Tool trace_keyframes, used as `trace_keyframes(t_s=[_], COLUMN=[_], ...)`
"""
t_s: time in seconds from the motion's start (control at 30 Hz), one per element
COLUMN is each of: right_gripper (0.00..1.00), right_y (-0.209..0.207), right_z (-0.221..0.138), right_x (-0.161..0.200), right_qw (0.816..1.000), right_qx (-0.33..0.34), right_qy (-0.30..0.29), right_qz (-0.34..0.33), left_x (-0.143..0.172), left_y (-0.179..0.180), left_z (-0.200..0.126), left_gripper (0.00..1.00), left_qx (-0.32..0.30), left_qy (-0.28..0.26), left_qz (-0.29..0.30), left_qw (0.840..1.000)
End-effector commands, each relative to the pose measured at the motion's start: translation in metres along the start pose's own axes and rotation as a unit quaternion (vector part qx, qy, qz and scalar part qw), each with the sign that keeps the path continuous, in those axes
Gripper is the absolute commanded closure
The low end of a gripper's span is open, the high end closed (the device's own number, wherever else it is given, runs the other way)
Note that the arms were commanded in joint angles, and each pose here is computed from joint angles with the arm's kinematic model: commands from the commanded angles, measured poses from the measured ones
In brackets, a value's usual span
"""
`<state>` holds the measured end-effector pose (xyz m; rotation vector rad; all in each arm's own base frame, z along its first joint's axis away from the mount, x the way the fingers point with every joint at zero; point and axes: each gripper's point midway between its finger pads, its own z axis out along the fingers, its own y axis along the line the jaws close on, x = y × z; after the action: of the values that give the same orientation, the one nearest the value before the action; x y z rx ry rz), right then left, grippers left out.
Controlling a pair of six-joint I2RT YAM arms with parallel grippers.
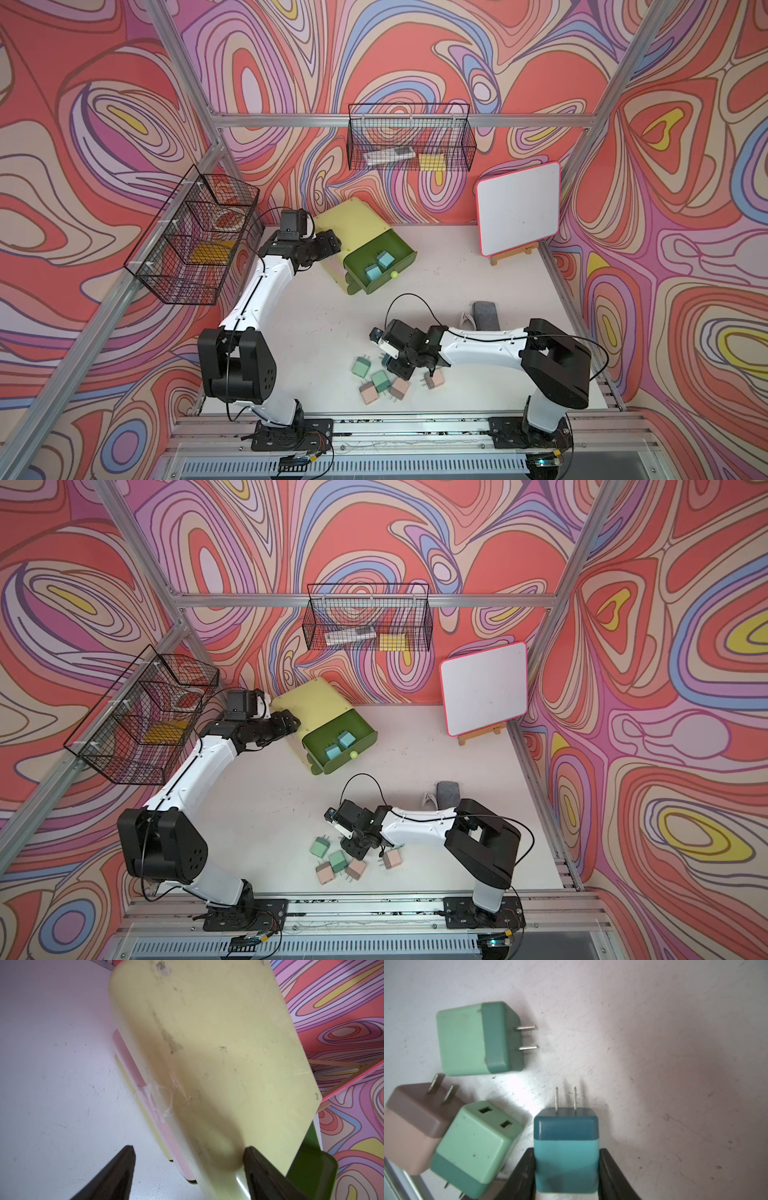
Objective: Place the plugs into the drawer by color
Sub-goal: Pick up the plug from the center of the board, then place the plug in the drawer.
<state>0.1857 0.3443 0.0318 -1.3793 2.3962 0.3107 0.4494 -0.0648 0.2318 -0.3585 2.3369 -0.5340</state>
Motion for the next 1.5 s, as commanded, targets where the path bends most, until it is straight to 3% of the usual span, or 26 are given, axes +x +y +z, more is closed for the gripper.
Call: trace_keyframes(t_s=[0.0, 0.27, 0.5, 0.8, 0.97, 1.47], right_gripper=[0.64, 0.66, 0.68, 0.72, 0.72, 0.72], right_y=[-0.008, -0.026, -0.069, -0.131, -0.153, -0.173], right_z=[-0.035, -0.138, -0.182, -0.152, -0.135, -0.095], right_x=[-0.021, -0.076, -0.154, -0.211, -0.23, -0.254], right_qw=[0.999, 0.99, 0.985, 0.985, 0.98, 0.975], right_qx=[0.026, 0.055, 0.055, 0.083, 0.1, 0.109], right_qy=[-0.036, -0.124, -0.152, -0.124, -0.141, -0.164], right_qz=[0.015, 0.035, 0.062, 0.092, 0.101, 0.1], left_x=[0.0, -0.004, -0.004, -0.006, -0.007, -0.005], left_y=[-0.004, -0.007, -0.005, -0.008, -0.01, -0.01], left_z=[-0.009, -0.011, -0.011, -0.013, -0.015, -0.016], left_gripper=[0.19, 0.19, 0.19, 0.19, 0.19, 0.19], left_qx=[0.004, 0.009, 0.004, 0.01, 0.012, 0.014], left_qy=[-0.007, -0.014, -0.013, -0.016, -0.018, -0.016], left_qz=[0.01, 0.01, 0.011, 0.011, 0.011, 0.008], left_qw=[1.0, 1.0, 1.0, 1.0, 1.0, 1.0])
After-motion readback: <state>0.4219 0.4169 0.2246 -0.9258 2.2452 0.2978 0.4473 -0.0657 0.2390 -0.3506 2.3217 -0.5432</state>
